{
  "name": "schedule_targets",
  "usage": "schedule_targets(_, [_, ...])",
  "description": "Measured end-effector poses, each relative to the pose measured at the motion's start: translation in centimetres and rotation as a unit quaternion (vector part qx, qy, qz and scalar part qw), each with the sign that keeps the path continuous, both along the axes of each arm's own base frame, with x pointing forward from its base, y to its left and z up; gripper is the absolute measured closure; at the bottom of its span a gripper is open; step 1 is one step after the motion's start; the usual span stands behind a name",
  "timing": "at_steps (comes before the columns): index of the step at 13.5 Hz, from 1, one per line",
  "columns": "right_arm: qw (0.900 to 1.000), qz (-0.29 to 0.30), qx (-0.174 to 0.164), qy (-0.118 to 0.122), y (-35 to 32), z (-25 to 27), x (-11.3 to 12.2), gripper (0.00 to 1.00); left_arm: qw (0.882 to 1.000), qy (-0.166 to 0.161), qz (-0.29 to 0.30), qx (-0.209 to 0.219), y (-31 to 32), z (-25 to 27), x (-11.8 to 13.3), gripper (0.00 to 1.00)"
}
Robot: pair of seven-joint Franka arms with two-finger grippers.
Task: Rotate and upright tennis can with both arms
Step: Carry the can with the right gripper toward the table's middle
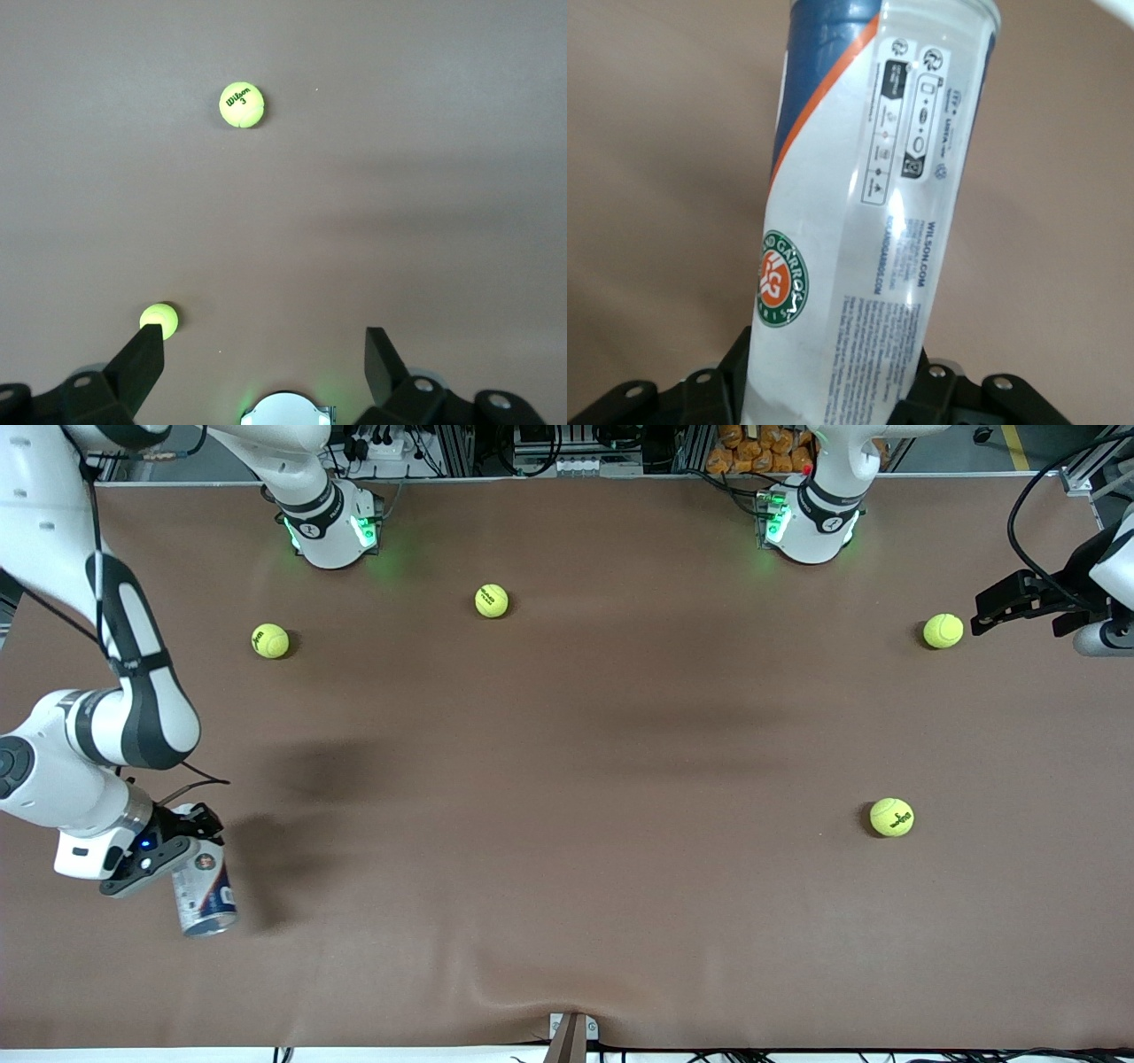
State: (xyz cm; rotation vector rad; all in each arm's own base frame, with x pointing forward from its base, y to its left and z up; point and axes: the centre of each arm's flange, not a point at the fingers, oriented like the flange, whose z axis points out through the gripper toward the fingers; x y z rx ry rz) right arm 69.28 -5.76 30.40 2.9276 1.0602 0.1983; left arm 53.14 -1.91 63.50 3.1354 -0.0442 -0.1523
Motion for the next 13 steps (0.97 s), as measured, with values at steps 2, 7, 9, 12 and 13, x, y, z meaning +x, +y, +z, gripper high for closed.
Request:
schedule_targets(2, [0.998, 0.057, 0.013, -0.009, 7.8, 2.5, 0.1, 0.33, 1.000, 0.000, 0.000, 0.000, 0.0, 0.0, 0.0, 0.00])
schedule_targets(7, [0.976, 0.201, 0.086, -0.008, 27.9, 3.0, -3.7, 0.34, 1.000, 0.000, 0.000, 0.000, 0.1, 0.0, 0.0, 0.00])
schedule_targets(9, [0.962, 0.252, 0.106, -0.001, 35.2, 1.3, -6.6, 0.34, 1.000, 0.000, 0.001, 0.000, 0.1, 0.0, 0.0, 0.00])
schedule_targets(12, [0.941, 0.317, 0.113, 0.020, 42.3, -1.8, -10.7, 0.34, 1.000, 0.000, 0.001, 0.000, 0.1, 0.0, 0.0, 0.00])
schedule_targets(13, [0.933, 0.341, 0.113, 0.017, 44.2, -2.5, -11.9, 0.34, 1.000, 0.000, 0.002, 0.000, 0.2, 0.0, 0.0, 0.00])
